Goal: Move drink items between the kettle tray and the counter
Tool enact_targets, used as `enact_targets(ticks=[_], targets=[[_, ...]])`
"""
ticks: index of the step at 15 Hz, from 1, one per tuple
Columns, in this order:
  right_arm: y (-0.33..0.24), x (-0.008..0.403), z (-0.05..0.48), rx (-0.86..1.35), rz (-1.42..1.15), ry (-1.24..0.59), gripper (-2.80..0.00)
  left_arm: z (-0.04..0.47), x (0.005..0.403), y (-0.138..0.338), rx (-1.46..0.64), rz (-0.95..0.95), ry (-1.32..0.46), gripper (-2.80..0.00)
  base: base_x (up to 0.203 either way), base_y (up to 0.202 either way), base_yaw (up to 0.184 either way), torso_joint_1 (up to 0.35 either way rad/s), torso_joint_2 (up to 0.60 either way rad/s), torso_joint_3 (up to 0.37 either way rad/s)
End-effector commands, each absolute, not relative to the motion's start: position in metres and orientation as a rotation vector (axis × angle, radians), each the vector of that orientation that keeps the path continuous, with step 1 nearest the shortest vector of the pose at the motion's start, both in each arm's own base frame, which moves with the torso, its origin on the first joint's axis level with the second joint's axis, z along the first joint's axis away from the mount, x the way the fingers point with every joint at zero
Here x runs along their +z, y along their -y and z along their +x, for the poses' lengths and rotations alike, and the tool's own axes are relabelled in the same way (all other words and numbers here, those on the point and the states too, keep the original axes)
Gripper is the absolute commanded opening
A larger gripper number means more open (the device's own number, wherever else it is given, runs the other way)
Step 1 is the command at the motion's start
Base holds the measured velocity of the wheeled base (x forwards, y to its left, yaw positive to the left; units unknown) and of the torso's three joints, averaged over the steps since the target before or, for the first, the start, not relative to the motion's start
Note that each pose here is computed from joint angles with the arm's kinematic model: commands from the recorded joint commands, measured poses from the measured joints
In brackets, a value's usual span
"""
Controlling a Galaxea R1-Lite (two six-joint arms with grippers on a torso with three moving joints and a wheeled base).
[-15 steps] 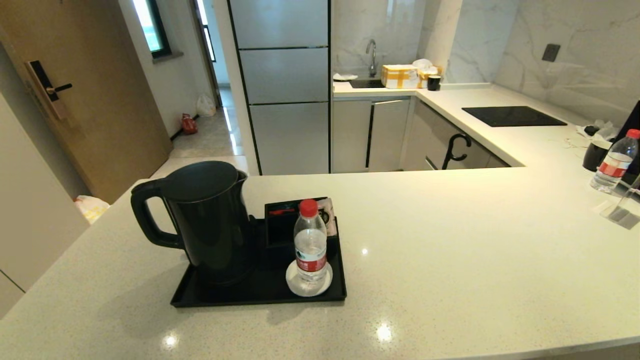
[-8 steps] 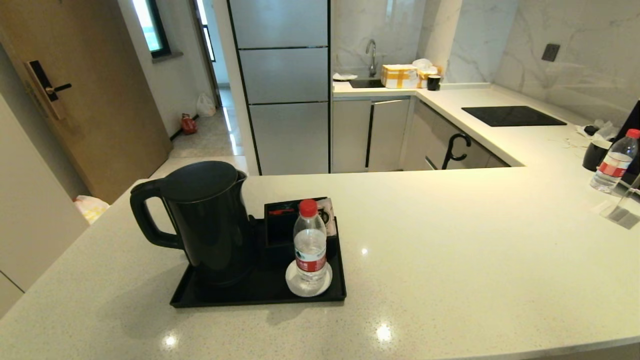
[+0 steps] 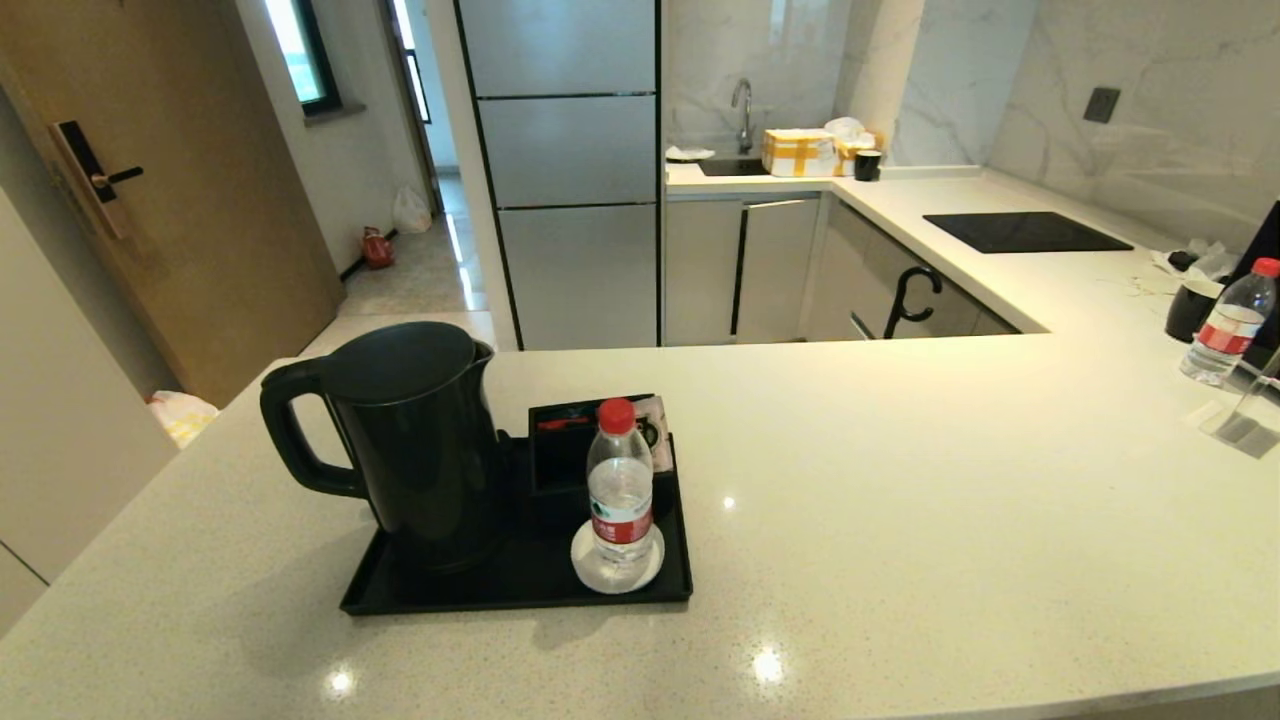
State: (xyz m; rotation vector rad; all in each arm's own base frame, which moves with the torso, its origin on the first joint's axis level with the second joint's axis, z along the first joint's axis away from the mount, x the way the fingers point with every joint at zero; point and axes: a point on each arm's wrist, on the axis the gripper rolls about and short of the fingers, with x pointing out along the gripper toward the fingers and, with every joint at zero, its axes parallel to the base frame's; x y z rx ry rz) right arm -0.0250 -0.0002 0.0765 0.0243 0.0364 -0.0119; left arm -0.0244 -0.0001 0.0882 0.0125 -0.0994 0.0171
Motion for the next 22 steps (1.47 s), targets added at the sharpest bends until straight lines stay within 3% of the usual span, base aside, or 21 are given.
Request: enact_targets(ticks=[1,22], targets=[[0.0002,0.0765,-0.0249,-0.013,0.024,-0.038,-2.80,-0.0229,0.0759,0.0003,0.009,0.006,0.002,-2.80,0.000,0.000,0.000,0.000,0.00,0.000],[0.0002,0.0764,-0.0248,-0.014,0.023,-0.037,-2.80,-0.0228,0.0761,0.0003,0.006,-0.003,0.006,-2.80,0.000,0.000,0.000,0.000,0.00,0.000]])
